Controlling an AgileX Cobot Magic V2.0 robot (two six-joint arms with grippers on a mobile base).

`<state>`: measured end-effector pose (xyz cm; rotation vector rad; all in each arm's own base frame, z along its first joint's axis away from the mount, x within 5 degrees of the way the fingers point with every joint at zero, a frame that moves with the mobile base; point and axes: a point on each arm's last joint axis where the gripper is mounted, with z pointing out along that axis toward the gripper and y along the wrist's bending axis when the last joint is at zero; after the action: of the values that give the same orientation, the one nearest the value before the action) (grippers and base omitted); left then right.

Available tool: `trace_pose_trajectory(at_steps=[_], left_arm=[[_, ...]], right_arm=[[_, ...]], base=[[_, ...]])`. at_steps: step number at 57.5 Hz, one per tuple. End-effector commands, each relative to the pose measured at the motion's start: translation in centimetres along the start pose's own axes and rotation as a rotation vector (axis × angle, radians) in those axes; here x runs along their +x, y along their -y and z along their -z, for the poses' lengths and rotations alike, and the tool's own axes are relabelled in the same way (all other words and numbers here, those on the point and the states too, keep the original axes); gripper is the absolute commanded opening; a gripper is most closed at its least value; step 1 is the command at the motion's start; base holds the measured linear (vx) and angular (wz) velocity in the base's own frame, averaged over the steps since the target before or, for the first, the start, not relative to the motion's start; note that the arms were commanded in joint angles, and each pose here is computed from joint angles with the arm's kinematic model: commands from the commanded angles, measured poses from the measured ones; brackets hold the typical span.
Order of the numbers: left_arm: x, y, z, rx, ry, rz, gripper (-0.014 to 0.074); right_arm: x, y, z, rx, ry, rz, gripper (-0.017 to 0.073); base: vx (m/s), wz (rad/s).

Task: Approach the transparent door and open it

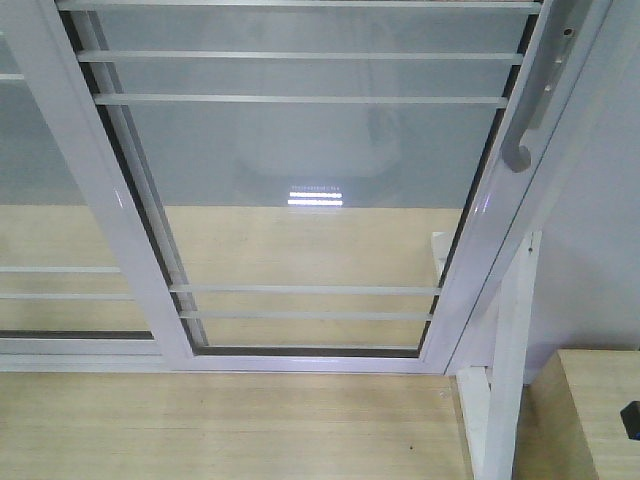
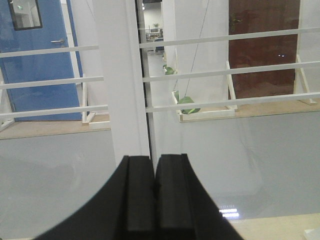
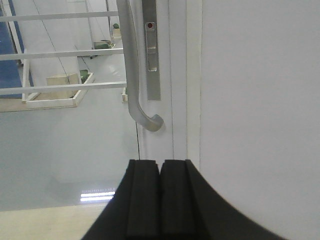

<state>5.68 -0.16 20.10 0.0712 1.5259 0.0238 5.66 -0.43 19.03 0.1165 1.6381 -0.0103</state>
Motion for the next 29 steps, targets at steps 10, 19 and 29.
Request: trace_pose_trajectory(at_steps=[10, 19, 29], left_arm=[[-0.42, 0.14, -0.04, 0.017, 0.066, 0.005, -0.0006], [-0.42, 0.14, -0.04, 0.017, 0.066, 0.005, -0.0006], [-0.65, 0.17, -0.02, 0.019, 0.091, 0.002, -0.0006]], right_arm=[[-0.79, -0.03, 0.1, -0.003, 0.093, 0.01, -0.0006], [-0.81, -0.03, 0.1, -0.003, 0.096, 0.011, -0.0006], [-0.86, -0.03, 0.1, -0.003, 0.101, 0.013, -0.0006]], base=[[0.0, 0.0], [0.0, 0.0], [0.0, 0.0]])
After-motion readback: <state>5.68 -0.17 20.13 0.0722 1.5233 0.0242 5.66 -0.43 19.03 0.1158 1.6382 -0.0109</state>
